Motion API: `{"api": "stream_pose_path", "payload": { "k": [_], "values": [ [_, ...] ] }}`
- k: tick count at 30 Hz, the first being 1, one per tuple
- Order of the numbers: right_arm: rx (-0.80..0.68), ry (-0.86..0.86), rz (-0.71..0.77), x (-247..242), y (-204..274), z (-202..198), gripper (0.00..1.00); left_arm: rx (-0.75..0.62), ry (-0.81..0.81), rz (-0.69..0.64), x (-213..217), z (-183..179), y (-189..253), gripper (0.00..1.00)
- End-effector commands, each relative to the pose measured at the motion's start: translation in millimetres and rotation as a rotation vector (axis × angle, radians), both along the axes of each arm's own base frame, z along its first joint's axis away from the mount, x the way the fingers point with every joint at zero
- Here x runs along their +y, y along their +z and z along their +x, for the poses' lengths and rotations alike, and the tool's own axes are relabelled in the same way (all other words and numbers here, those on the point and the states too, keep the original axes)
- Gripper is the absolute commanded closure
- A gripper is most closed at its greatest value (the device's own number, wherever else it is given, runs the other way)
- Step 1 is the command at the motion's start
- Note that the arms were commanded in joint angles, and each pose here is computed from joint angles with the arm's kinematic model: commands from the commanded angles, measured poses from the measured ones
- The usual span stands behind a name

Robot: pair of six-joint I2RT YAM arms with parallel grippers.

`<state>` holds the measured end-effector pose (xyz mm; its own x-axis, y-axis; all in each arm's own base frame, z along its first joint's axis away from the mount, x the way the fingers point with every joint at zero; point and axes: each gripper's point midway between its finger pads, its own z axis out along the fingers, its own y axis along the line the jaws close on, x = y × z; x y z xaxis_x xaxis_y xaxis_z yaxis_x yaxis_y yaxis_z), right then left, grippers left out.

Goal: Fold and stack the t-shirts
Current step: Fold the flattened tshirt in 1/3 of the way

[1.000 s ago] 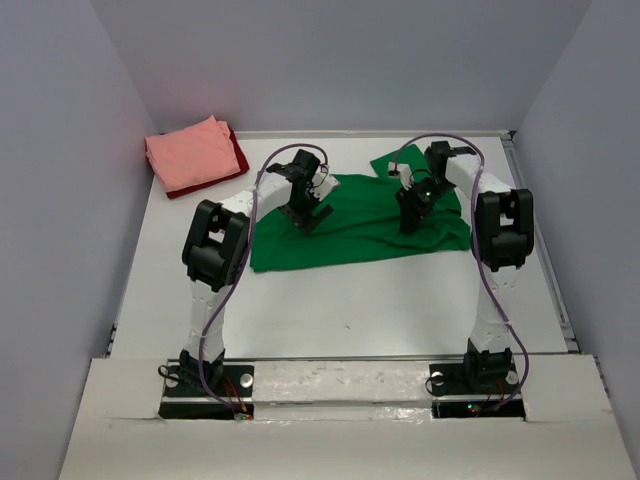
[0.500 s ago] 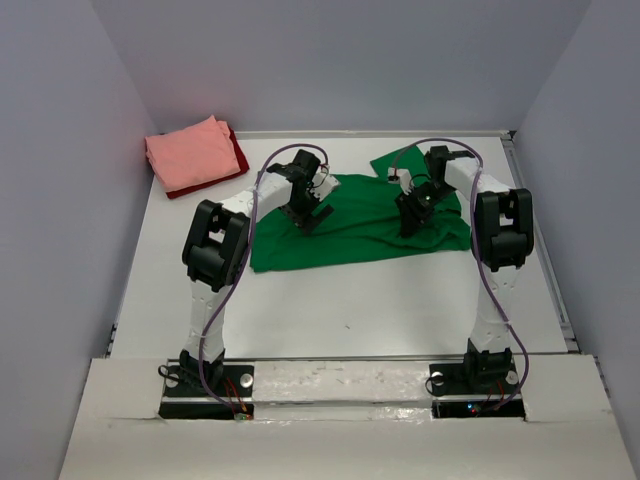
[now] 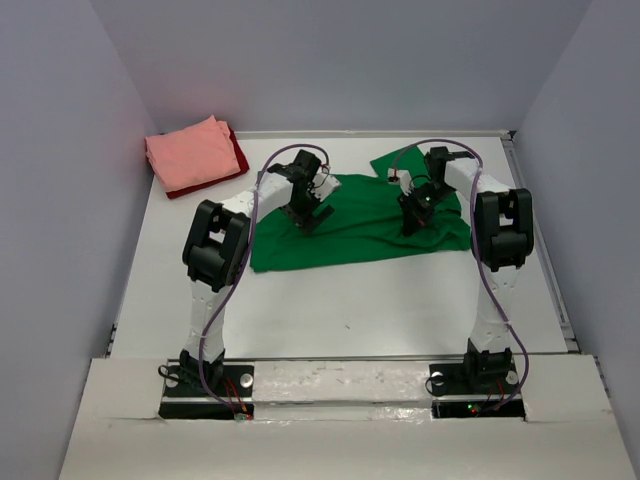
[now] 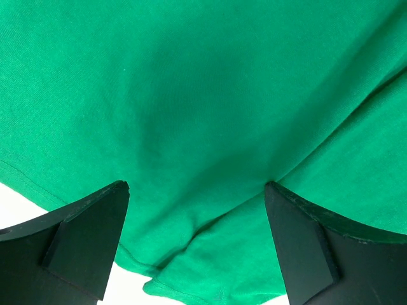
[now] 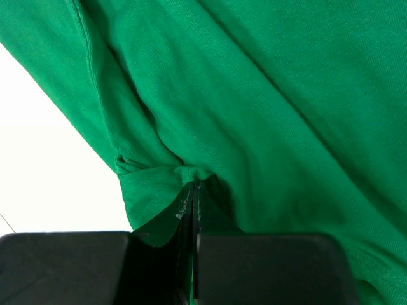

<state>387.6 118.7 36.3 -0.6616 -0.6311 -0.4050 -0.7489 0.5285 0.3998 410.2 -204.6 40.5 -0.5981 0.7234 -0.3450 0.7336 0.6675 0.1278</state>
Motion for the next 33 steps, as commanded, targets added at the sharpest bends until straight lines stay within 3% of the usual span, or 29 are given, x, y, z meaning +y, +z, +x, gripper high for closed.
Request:
{"api": "stream_pose_path", "payload": {
  "k": [1,17,26,27,31,33],
  "values": [
    [-0.044,0.015,0.01,5.5,6.9,7.4,1.0,0.002,-0.023,-0.004,-2.3,-5.7,7.2,0.01],
    [-0.187,0.0,0.044,11.3,67.8,31.9,1.0,-0.008,-0.024,-0.008,-3.6,-4.3,14.2,0.01],
    [-0.171,0.001,0.035,10.0,68.6,29.0,1.0,-0.012,-0.024,-0.007,-4.7,-4.1,16.1,0.01],
    [-0.161,0.004,0.029,8.8,66.2,26.4,0.99,-0.014,-0.024,-0.008,-4.4,-3.1,16.0,0.01],
    [-0.133,0.013,-0.007,2.2,53.1,17.3,0.76,-0.005,-0.029,-0.008,-6.0,-4.8,13.2,0.01],
    [-0.127,0.012,-0.013,1.1,48.8,15.0,0.74,-0.007,-0.028,-0.007,-6.0,-4.3,13.3,0.01]
  ]
}}
